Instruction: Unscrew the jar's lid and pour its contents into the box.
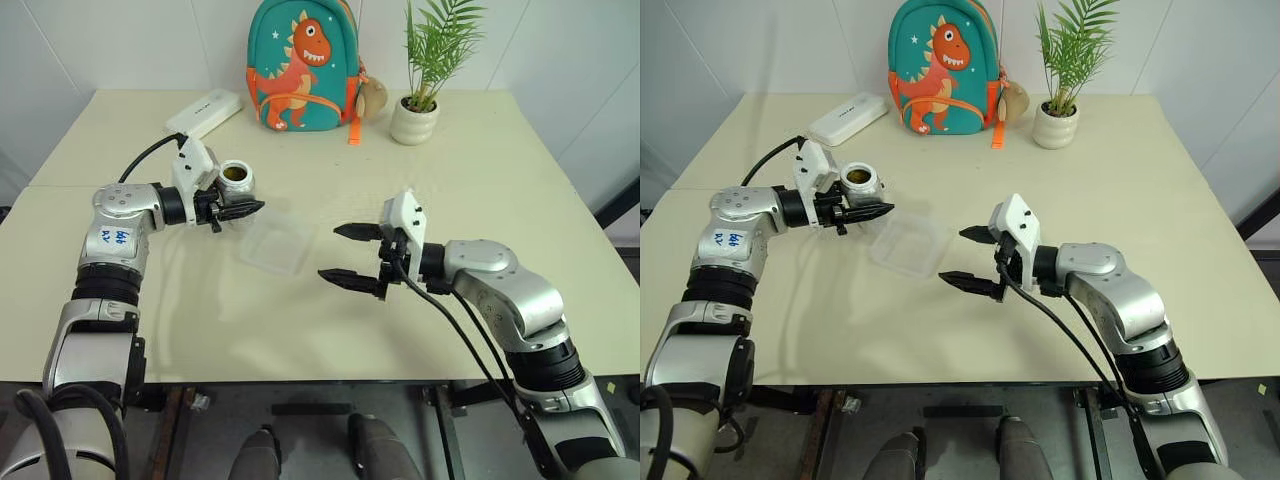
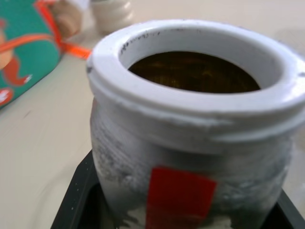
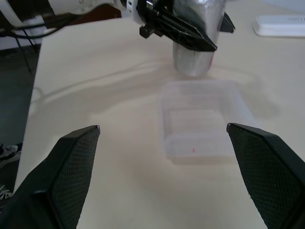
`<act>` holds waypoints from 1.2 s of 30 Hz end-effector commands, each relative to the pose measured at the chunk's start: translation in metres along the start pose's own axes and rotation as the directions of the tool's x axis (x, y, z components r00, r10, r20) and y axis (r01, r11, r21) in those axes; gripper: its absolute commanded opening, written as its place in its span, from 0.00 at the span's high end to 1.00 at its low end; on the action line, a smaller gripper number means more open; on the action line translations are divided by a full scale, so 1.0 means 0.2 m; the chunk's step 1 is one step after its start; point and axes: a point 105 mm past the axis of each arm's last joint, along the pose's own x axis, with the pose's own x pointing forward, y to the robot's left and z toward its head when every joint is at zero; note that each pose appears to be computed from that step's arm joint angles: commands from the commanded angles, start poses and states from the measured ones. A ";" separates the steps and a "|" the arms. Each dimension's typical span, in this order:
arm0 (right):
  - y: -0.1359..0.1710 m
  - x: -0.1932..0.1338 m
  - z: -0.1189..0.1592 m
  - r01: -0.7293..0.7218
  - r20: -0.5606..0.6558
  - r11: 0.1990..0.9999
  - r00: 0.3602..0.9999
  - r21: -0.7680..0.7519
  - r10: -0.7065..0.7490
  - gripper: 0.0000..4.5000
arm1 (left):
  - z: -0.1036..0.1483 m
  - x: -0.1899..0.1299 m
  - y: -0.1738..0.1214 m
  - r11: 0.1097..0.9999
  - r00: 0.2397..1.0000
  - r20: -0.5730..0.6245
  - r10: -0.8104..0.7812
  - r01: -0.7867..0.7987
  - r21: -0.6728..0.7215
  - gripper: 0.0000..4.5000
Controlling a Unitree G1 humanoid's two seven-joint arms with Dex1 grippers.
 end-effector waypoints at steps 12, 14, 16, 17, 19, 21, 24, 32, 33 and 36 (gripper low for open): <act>-0.03 0.08 0.03 0.081 0.052 0.995 0.995 0.056 -0.084 0.00 | 0.06 0.02 0.11 0.932 0.977 -0.064 0.204 -0.174 0.318 0.56; -0.04 0.07 0.02 0.095 0.049 0.993 0.994 0.062 -0.099 0.00 | 0.11 0.01 0.16 0.860 0.949 0.002 0.315 -0.286 0.423 0.56; -0.05 0.06 0.01 0.104 0.049 0.992 0.993 0.066 -0.107 0.00 | 0.13 0.00 0.20 0.778 0.921 0.035 0.387 -0.347 0.524 0.56; -0.06 0.06 0.01 0.106 0.047 0.992 0.993 0.067 -0.109 0.00 | 0.16 0.00 0.20 0.685 0.909 0.060 0.412 -0.353 0.637 0.56; -0.06 0.06 0.00 0.108 0.045 0.992 0.993 0.070 -0.111 0.00 | 0.19 0.02 0.16 0.519 0.909 0.106 0.404 -0.323 0.791 0.56; -0.06 0.06 -0.01 0.109 0.043 0.991 0.993 0.073 -0.112 0.00 | 0.22 0.04 0.13 0.388 0.911 0.152 0.383 -0.308 0.869 0.56; -0.06 0.05 -0.02 0.114 0.037 0.991 0.992 0.075 -0.117 0.00 | 0.23 0.05 0.09 0.160 0.918 0.208 0.339 -0.273 0.949 0.56; -0.05 0.04 -0.03 0.125 0.051 0.987 0.990 0.102 -0.131 0.00 | 0.25 0.07 0.00 -0.479 0.901 0.398 0.174 -0.276 0.833 0.56; -0.05 0.04 -0.03 0.123 0.055 0.987 0.990 0.107 -0.129 0.00 | 0.25 0.08 -0.01 -0.539 0.902 0.405 0.149 -0.270 0.798 0.56; -0.04 0.04 -0.03 0.116 0.064 0.986 0.990 0.120 -0.124 0.00 | 0.23 0.10 -0.04 -0.661 0.912 0.401 0.083 -0.250 0.707 0.56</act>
